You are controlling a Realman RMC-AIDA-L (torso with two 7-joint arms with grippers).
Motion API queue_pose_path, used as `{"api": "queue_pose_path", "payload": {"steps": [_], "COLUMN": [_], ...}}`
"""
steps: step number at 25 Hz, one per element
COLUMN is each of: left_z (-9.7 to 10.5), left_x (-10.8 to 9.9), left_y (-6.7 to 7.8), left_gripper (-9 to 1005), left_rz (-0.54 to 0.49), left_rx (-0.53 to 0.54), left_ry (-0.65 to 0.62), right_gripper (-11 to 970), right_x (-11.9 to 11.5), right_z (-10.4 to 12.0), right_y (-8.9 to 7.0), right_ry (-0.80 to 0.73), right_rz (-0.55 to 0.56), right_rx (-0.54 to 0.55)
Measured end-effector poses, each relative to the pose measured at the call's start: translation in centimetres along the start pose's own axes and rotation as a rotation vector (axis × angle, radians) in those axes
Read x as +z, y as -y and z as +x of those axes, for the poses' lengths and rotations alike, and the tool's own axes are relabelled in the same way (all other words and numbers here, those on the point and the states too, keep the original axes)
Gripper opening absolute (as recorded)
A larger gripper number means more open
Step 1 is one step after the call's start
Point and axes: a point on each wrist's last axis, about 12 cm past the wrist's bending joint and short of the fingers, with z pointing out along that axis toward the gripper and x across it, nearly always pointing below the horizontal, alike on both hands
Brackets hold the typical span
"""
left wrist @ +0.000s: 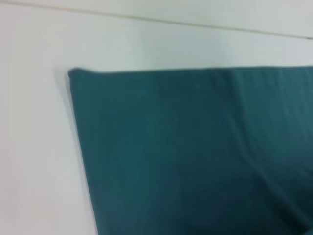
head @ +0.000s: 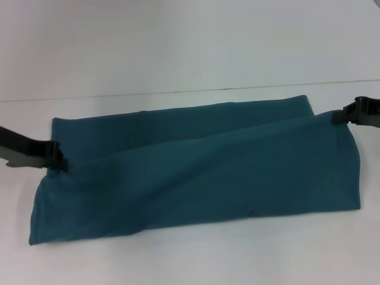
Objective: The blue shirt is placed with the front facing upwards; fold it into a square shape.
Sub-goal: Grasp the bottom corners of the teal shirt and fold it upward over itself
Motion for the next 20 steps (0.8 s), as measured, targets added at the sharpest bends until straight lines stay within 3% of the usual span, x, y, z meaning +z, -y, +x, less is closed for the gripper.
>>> {"api": "queue_pose_path", "payload": {"steps": [12, 20], "left_z": [-2.5, -3.3], "left_x": [-0.4, 1.3], "left_y": [0.8, 1.3], "left_gripper": [59, 60], "left_rz": [-0.047, -0.09], "left_rx": [0.019, 0.015], "left_ry": [0.11, 0.265], "right_gripper": [72, 75], "right_x": [1.9, 4.1], "right_z": [-1.0, -1.5], "right_y": [-0.9, -1.7], "right_ry": [0.081, 0.175], "right_rz": [0.049, 0.116], "right_rx": [-0.031, -0.057]}}
